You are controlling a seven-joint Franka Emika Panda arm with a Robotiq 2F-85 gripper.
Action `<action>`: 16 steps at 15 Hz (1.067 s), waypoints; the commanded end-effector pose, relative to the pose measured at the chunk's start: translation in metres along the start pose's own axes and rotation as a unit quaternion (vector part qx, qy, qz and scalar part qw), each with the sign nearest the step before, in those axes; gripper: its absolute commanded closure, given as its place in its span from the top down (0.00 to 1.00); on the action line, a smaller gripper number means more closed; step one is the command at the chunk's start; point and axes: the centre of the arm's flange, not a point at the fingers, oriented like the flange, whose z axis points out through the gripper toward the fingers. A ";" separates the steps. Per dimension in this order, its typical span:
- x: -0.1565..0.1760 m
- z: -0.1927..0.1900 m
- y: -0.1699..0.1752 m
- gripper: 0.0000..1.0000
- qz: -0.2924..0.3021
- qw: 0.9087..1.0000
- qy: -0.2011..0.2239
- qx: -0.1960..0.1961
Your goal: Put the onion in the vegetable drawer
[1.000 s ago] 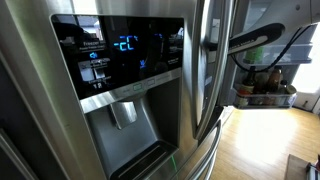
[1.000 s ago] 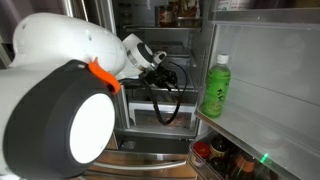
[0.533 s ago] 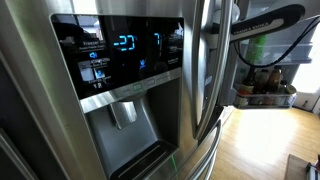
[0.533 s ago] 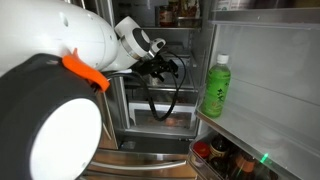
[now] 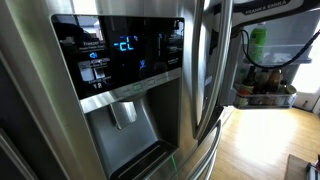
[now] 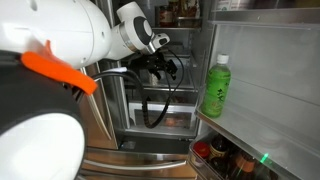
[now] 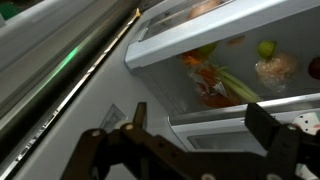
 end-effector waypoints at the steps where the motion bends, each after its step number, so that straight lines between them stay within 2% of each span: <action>1: -0.024 0.001 0.017 1.00 0.030 0.998 -0.016 0.046; 4: -0.033 0.003 0.020 1.00 0.044 0.995 -0.025 0.090; 8: -0.040 0.004 0.025 1.00 0.048 0.991 -0.021 0.126; 12: -0.046 0.003 0.031 1.00 0.029 0.989 -0.003 0.147; 16: -0.051 0.002 0.037 1.00 0.010 0.989 0.008 0.149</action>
